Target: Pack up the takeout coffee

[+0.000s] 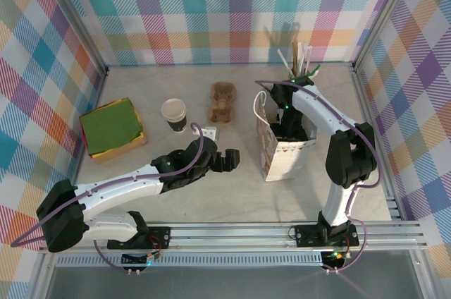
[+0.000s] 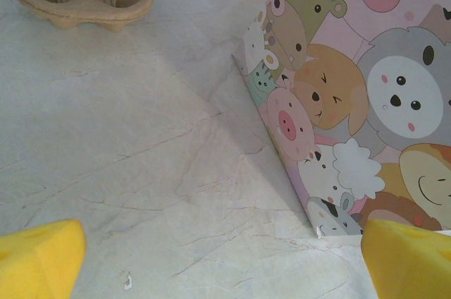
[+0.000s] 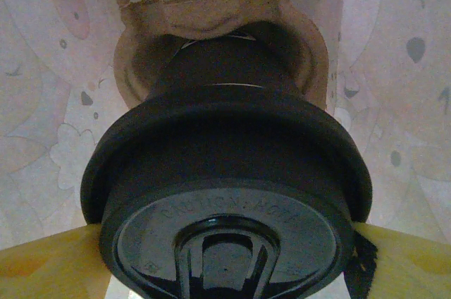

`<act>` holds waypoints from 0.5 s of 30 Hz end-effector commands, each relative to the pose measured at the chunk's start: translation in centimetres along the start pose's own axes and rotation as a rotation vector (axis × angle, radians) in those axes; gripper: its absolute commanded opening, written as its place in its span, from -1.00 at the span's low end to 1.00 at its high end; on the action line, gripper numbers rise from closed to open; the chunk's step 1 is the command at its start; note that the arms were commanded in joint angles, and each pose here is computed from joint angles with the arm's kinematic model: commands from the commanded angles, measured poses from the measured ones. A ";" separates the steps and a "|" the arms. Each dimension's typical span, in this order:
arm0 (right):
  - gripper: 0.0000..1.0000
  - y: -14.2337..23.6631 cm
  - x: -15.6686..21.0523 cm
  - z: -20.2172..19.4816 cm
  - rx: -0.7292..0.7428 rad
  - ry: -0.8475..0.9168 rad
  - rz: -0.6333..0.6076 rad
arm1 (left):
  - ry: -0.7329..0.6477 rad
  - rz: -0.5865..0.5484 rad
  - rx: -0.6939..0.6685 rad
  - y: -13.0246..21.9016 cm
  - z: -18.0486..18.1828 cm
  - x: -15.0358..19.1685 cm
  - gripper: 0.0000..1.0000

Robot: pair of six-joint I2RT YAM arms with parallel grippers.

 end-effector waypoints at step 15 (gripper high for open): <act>0.66 0.9 0.7 -0.1 -0.028 -0.006 -0.021 | 0.019 -0.017 0.011 0.3 -0.3 -1.0 0.99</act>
Point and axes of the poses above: each hand's point on the last joint's axis, 136 mm out from that joint toward the fingers, its own y axis back along the fingers, its own z axis along the line the jaws close on, x = y × z, the point moved 2 cm from there along y, back along the fingers, and after that the axes turned 9 degrees about -y, right-handed, at the moved point
